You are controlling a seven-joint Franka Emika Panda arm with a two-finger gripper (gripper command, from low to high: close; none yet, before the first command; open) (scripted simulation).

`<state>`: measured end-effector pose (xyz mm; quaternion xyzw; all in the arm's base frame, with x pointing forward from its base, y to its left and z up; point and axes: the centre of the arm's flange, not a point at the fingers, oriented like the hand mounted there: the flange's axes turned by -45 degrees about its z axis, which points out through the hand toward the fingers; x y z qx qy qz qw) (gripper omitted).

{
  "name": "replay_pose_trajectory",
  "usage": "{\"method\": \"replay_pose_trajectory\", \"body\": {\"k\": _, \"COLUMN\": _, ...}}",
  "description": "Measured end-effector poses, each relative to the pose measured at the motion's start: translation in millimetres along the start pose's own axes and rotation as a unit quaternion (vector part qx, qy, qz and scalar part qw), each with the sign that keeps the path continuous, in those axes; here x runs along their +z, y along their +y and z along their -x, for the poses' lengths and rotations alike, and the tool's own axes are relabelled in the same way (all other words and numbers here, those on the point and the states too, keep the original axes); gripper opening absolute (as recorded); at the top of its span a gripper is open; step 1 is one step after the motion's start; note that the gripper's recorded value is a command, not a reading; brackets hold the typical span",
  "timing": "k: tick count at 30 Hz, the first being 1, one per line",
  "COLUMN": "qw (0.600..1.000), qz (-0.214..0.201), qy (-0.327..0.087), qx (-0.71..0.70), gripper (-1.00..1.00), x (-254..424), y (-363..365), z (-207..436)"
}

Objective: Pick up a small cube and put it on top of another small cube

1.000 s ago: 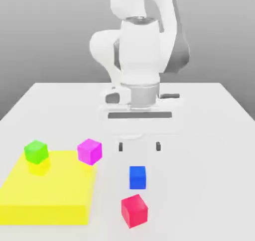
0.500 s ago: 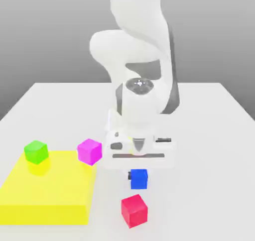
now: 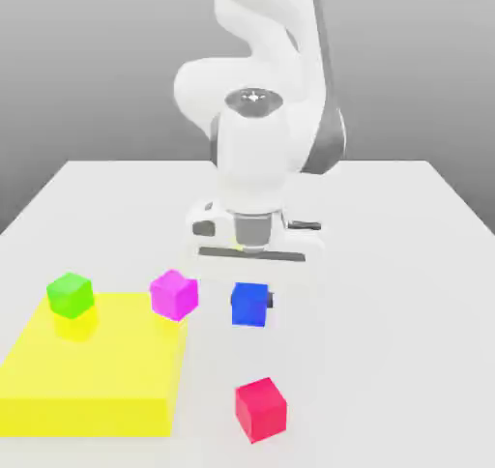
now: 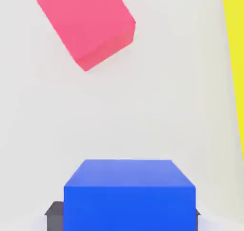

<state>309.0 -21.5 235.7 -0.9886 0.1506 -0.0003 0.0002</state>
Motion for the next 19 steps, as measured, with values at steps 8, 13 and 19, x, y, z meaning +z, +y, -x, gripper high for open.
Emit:
{"method": "replay_pose_trajectory", "body": {"k": 8, "qw": 0.971, "qz": -0.001, "qy": 0.0, "qx": 0.239, "gripper": -1.0, "x": -68.2, "y": 78.0, "z": -0.3}}
{"method": "replay_pose_trajectory", "body": {"k": 13, "qw": 0.959, "qz": -0.001, "qy": 0.0, "qx": 0.283, "gripper": -1.0, "x": -46.0, "y": 92.6, "z": 1.5}}
{"method": "replay_pose_trajectory", "body": {"k": 19, "qw": 0.959, "qz": 0.0, "qy": 0.0, "qx": 0.285, "gripper": 1.0, "x": -19.2, "y": 92.9, "z": 3.3}}
